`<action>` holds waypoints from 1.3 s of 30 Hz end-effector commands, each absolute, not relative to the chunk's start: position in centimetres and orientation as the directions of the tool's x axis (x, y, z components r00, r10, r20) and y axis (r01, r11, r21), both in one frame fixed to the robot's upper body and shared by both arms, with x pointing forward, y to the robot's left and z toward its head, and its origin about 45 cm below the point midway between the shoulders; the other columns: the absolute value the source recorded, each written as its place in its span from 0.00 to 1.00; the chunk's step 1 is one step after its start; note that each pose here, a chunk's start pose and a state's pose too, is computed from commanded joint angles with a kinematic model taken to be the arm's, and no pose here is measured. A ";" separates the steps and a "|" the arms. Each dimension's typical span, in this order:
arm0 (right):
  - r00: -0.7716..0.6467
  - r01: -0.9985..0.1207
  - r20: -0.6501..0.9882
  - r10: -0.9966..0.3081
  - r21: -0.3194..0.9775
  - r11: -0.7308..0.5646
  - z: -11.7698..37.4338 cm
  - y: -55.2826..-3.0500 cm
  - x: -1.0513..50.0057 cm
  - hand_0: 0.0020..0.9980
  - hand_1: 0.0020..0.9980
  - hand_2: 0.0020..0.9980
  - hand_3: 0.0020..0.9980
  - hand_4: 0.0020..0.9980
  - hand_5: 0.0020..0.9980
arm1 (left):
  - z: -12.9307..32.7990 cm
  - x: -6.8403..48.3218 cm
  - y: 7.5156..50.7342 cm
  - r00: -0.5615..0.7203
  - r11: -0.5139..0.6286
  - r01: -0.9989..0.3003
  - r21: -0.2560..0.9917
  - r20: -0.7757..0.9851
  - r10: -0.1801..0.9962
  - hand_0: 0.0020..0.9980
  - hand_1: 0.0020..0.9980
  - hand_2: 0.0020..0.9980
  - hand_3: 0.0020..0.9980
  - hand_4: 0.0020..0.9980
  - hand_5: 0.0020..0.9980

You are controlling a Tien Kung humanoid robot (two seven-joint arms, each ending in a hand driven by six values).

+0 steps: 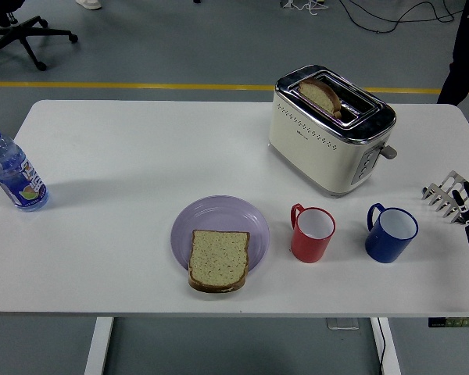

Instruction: Pick up the cup,pour liquid into bread,place the cup on the desk

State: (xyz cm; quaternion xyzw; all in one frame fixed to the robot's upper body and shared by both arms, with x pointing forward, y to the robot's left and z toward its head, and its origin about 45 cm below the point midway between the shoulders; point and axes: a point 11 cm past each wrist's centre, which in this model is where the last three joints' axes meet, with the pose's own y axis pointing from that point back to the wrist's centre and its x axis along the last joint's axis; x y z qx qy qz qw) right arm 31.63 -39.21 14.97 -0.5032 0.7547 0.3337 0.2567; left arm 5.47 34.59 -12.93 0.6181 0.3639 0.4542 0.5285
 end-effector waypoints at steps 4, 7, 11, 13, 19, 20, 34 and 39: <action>-0.368 -0.928 -0.724 -0.584 0.247 0.278 14.9 -39.4 31.6 0.64 0.58 0.64 0.61 0.66 0.15 | -12.9 5.5 34.6 0.321 -0.176 -0.031 0.984 0.177 0.931 0.68 0.75 0.77 0.66 0.42 1.00; -0.375 -0.925 -0.725 -0.577 0.249 0.287 14.9 -39.5 31.5 0.64 0.58 0.64 0.61 0.66 0.15 | -12.9 5.5 34.6 0.322 -0.176 -0.030 0.984 0.176 0.930 0.68 0.75 0.77 0.66 0.42 1.00; -0.380 -0.923 -0.724 -0.576 0.253 0.291 14.7 -39.6 31.5 0.64 0.57 0.64 0.61 0.66 0.14 | -13.0 5.3 34.6 0.322 -0.176 -0.027 0.984 0.175 0.930 0.68 0.75 0.77 0.66 0.42 1.00; -0.382 -0.922 -0.723 -0.576 0.256 0.291 14.6 -39.6 31.4 0.64 0.57 0.64 0.61 0.66 0.14 | -13.0 5.2 34.6 0.324 -0.176 -0.024 0.984 0.175 0.930 0.68 0.75 0.77 0.66 0.42 1.00; -0.390 -0.920 -0.716 -0.579 0.268 0.288 14.3 -39.6 31.3 0.64 0.57 0.64 0.61 0.65 0.13 | -13.0 4.8 34.5 0.332 -0.176 -0.015 0.984 0.171 0.928 0.68 0.75 0.77 0.66 0.41 1.00; -0.390 -0.920 -0.716 -0.579 0.269 0.287 14.2 -39.6 31.2 0.64 0.57 0.64 0.60 0.65 0.13 | -13.0 4.7 34.5 0.333 -0.176 -0.014 0.984 0.171 0.928 0.68 0.75 0.77 0.66 0.42 1.00; -0.385 -0.922 -0.724 -0.573 0.277 0.269 13.6 -39.4 30.8 0.64 0.57 0.64 0.60 0.65 0.13 | -13.2 3.6 34.4 0.346 -0.174 0.007 0.985 0.161 0.924 0.68 0.75 0.77 0.66 0.42 1.00; -0.380 -0.924 -0.726 -0.574 0.277 0.263 13.5 -39.2 30.8 0.64 0.57 0.64 0.60 0.64 0.13 | -13.2 3.3 34.3 0.351 -0.173 0.012 0.985 0.158 0.923 0.68 0.75 0.76 0.66 0.41 1.00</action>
